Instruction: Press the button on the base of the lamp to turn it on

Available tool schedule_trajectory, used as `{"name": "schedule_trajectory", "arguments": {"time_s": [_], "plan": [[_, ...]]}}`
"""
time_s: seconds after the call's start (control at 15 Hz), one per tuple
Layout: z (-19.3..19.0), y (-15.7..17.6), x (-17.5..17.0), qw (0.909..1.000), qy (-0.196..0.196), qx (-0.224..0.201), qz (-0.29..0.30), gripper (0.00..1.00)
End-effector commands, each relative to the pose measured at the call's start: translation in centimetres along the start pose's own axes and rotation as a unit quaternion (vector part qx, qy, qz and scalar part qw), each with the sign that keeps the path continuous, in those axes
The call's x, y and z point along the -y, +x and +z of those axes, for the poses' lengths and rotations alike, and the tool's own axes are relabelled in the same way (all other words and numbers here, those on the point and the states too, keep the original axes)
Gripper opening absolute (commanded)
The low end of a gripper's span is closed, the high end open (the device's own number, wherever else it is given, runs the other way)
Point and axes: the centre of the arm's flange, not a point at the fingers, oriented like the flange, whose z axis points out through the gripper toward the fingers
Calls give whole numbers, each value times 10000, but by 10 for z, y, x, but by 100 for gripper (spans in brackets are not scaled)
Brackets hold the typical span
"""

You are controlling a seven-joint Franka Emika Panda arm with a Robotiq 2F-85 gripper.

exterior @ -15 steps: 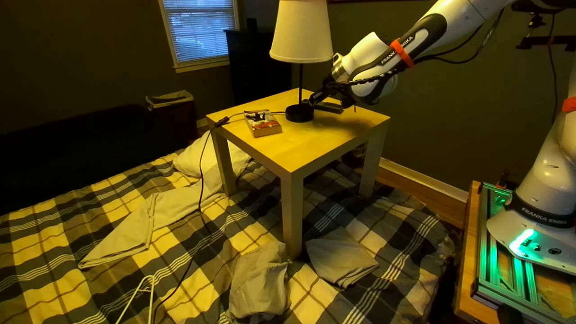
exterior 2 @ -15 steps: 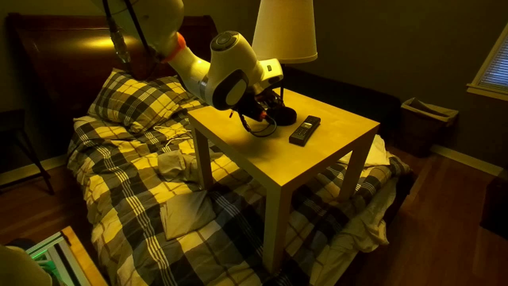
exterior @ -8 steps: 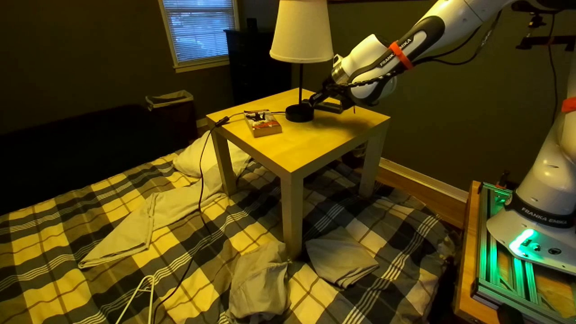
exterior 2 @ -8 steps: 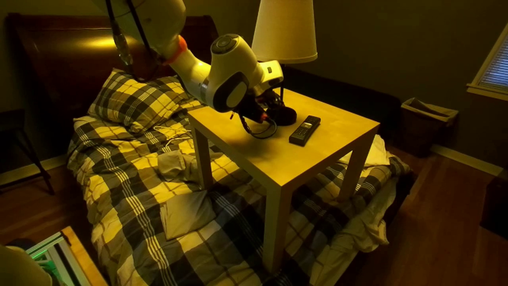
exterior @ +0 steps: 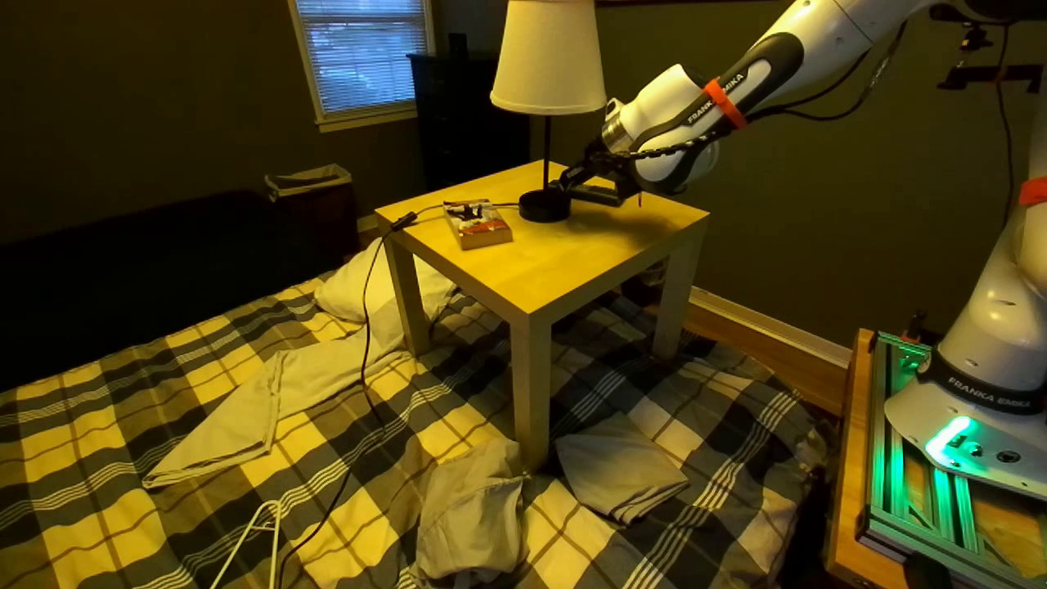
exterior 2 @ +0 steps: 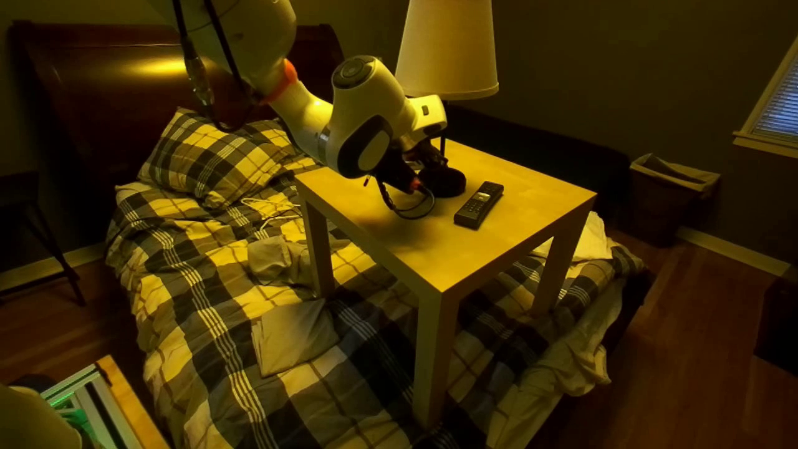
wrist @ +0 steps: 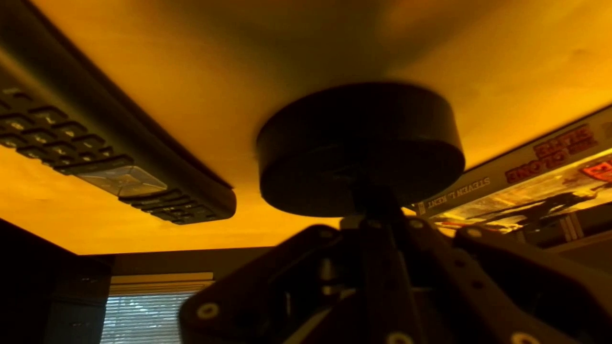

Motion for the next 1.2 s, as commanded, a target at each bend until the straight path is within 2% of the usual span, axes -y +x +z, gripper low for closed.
{"name": "schedule_trajectory", "arguments": {"time_s": [0.0, 1.13], "plan": [[8, -3, -1, 9999, -54, -95, 82, 0], [13, 1, -1, 9996, -48, -160, 212, 0]]}}
